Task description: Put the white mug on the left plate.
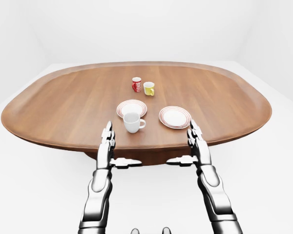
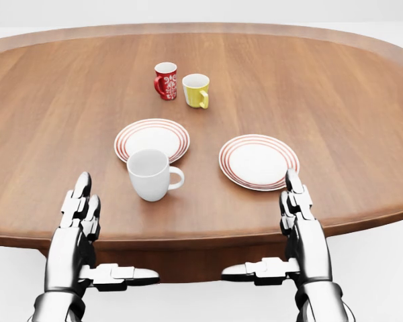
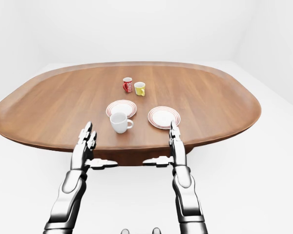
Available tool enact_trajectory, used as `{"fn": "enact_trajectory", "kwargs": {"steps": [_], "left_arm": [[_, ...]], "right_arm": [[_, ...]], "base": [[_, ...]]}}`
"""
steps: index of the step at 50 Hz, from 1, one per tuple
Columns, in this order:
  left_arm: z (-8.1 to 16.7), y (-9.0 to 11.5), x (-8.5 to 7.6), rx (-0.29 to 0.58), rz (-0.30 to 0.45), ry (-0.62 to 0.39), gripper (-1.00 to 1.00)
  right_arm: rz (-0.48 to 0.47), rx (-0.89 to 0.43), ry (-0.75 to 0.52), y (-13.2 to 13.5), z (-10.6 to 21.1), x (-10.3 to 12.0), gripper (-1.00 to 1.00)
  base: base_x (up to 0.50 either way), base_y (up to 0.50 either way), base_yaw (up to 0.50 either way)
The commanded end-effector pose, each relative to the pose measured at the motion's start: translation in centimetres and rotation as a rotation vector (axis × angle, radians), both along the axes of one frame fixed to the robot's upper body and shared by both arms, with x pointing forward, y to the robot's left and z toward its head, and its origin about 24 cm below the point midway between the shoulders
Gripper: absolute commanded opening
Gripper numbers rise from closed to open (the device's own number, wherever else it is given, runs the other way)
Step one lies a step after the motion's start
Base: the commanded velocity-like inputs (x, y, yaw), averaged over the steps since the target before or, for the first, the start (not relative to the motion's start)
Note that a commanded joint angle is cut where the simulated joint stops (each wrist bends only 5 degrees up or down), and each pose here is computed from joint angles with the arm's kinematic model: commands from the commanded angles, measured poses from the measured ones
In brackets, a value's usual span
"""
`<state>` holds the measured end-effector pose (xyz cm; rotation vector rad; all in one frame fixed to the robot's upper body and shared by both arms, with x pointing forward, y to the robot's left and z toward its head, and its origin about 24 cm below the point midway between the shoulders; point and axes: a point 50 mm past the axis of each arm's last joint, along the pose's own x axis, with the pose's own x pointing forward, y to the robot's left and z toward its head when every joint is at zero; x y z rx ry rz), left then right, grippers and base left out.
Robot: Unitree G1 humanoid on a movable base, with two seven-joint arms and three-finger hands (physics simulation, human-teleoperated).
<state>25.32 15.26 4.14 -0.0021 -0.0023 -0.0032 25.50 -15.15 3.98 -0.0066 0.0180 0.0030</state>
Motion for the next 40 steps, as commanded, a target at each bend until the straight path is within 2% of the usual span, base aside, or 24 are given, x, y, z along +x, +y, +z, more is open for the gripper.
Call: {"fn": "enact_trajectory", "kwargs": {"steps": [1, 3, 11, 13, 15, 17, 18, 20, 21, 23, 25, 29, 36, 40], "left_arm": [[0.0, 0.3, -0.5, 0.005, -0.024, -0.018, 1.0], [0.0, 0.3, -0.4, 0.007, -0.023, -0.011, 1.0], [0.3, 0.2, -0.6, 0.018, -0.029, -0.017, 1.0], [1.3, 0.1, -0.7, 0.018, -0.036, -0.037, 1.0], [2.9, 0.1, -1.0, 0.02, -0.037, -0.073, 1.0], [8.9, 0.1, -2.5, 0.01, -0.053, -0.333, 1.0], [13.9, 0.4, -4.3, -0.015, -0.056, -0.574, 1.0], [17.9, 0.7, -6.4, -0.042, -0.062, -0.792, 1.0], [18.4, 0.8, -6.6, -0.044, -0.056, -0.818, 1.0], [18.8, 1.0, -7.0, -0.056, -0.044, -0.843, 1.0], [18.0, 1.0, -6.5, -0.054, -0.04, -0.799, 1.0], [17.9, 1.1, -6.3, -0.058, -0.037, -0.792, 1.0], [17.4, 1.1, -6.0, -0.047, -0.029, -0.759, 1.0], [17.6, 1.2, -6.1, -0.05, -0.028, -0.772, 1.0]], "right_arm": [[0.038, -0.024, 0.072, 0.2, -1.3, 0.0, 1.0], [0.04, -0.071, 0.074, 0.3, -1.8, 0.0, 1.0], [0.037, -0.066, 0.043, -0.1, -0.7, -0.3, 1.0], [0.037, -0.058, 0.005, -0.2, 0.9, -0.4, 1.0], [0.048, -0.042, -0.101, -0.2, 3.3, -0.8, 1.0], [0.064, -0.032, -0.32, -0.1, 8.3, -1.9, 1.0], [0.077, -0.032, -0.506, 0.0, 12.3, -3.4, 1.0], [0.094, -0.021, -0.734, 0.0, 16.8, -5.6, 1.0], [0.1, -0.013, -0.803, -0.1, 17.9, -6.5, 1.0], [0.1, -0.02, -0.889, -0.1, 19.4, -7.5, 1.0], [0.106, -0.019, -0.855, -0.1, 18.8, -7.3, 1.0], [0.112, -0.055, -0.805, 0.1, 18.0, -6.8, 1.0], [0.097, -0.043, -0.813, -0.2, 18.1, -6.9, 1.0], [0.098, -0.026, -0.822, -0.4, 18.2, -7.1, 1.0]], "base": [[0.0, 0.0, 0.0], [0.0, 0.0, 0.0], [0.0, 0.0, 0.0], [0.0, 0.0, 0.0], [0.0, 0.0, 0.0], [0.0, 0.0, 0.0], [0.0, 0.0, 0.0], [0.0, 0.0, 0.0], [0.0, 0.0, 0.0], [0.0, 0.0, 0.0], [0.0, 0.0, 0.0], [0.0, 0.0, 0.0], [0.0, 0.0, 0.0], [0.0, 0.07, 0.0]]}}
